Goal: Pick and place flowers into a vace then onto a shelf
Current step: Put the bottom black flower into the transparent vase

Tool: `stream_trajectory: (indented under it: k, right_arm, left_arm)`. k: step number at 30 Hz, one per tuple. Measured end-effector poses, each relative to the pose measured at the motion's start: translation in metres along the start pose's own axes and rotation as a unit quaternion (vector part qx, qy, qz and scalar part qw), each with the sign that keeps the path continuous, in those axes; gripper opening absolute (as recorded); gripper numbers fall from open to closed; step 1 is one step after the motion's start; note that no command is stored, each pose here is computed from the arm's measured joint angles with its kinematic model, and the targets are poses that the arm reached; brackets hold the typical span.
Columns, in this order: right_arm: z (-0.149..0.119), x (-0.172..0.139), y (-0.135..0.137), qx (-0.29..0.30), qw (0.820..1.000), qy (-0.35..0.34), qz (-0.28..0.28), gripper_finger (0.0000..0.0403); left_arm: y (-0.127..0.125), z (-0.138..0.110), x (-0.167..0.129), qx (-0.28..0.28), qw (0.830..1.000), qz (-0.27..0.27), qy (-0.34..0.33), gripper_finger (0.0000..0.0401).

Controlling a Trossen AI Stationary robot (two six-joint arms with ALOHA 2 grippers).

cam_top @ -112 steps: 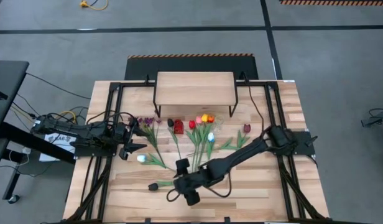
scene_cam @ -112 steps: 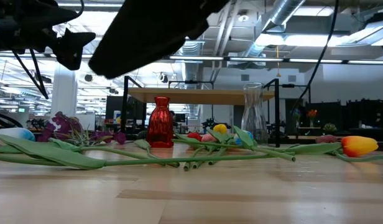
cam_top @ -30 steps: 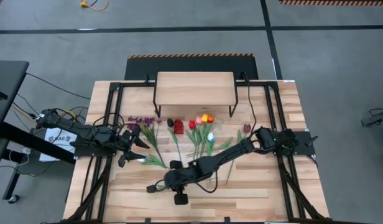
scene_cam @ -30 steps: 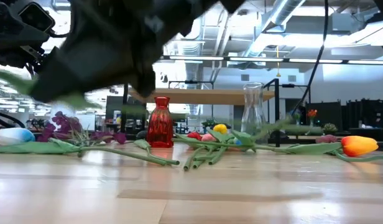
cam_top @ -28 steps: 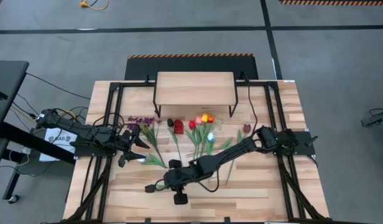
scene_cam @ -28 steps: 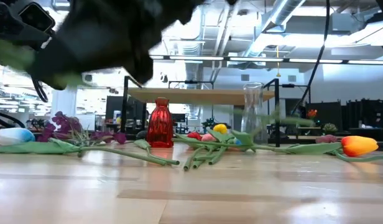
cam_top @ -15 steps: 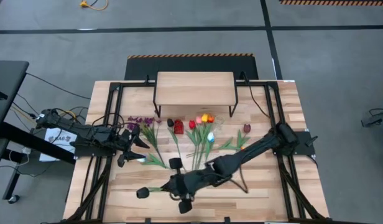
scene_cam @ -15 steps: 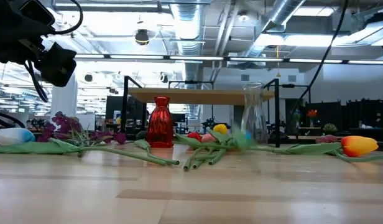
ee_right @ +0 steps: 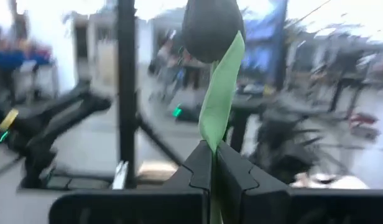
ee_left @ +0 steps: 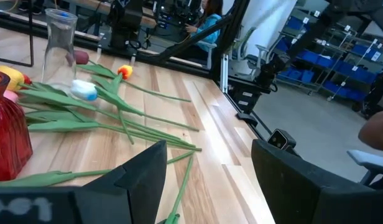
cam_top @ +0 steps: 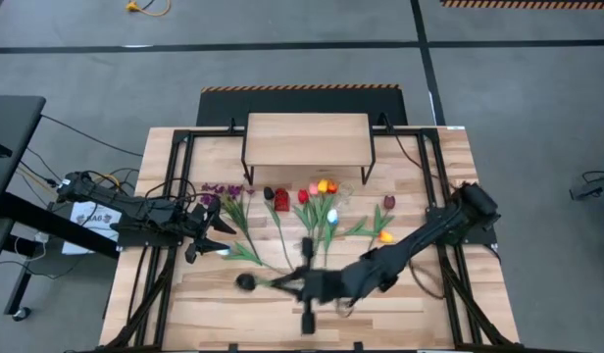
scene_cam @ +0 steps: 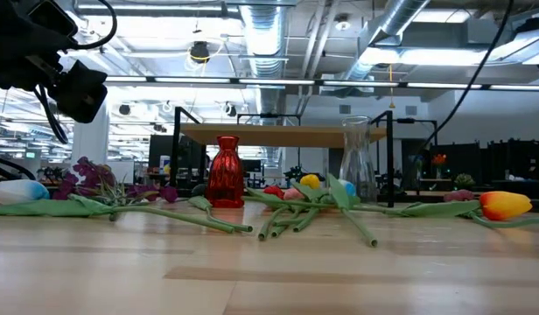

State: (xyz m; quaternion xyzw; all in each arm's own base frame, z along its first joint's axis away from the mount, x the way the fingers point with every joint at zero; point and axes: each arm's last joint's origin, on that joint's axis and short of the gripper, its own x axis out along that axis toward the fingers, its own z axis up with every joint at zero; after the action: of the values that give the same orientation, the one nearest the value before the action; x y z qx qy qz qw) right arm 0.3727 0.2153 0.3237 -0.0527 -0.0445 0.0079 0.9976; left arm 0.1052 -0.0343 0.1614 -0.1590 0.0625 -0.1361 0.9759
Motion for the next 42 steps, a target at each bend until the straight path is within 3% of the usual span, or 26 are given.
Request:
stream_trajectory:
  k: [5,11,15,19,27,38,42]
  right_arm:
    - [-0.013,-0.052,-0.03,0.019,0.993,-0.105,-0.042,0.0003]
    - [-0.034,-0.113,-0.078,0.017,0.971,-0.221,-0.09,0.0001]
    - [-0.046,-0.135,-0.112,0.001,0.962,-0.24,-0.127,0.0001]
    - [-0.046,-0.143,-0.142,0.0,0.956,-0.246,-0.159,0.0001]
    - [-0.042,-0.142,-0.178,-0.024,0.948,-0.267,-0.169,0.0001]
    - [-0.047,-0.139,-0.207,-0.05,0.942,-0.248,-0.22,0.0001]
    - [-0.048,-0.139,-0.213,-0.056,0.941,-0.242,-0.23,0.0001]
  left_arm:
    - [0.0,0.0,0.0,0.0,1.0,-0.001,0.0,0.0224]
    - [0.0,0.0,0.0,0.0,1.0,-0.001,0.0,0.0224]
    - [0.0,0.0,0.0,-0.004,1.0,0.0,0.0,0.0224]
    - [0.0,0.0,0.0,0.008,1.0,0.001,-0.001,0.0224]
    - [0.0,0.0,0.0,0.056,0.998,0.002,-0.003,0.0224]
    - [0.0,0.0,0.0,0.058,0.998,0.005,-0.003,0.0224]
    - [0.002,0.001,0.0,0.058,0.998,0.033,-0.012,0.0224]
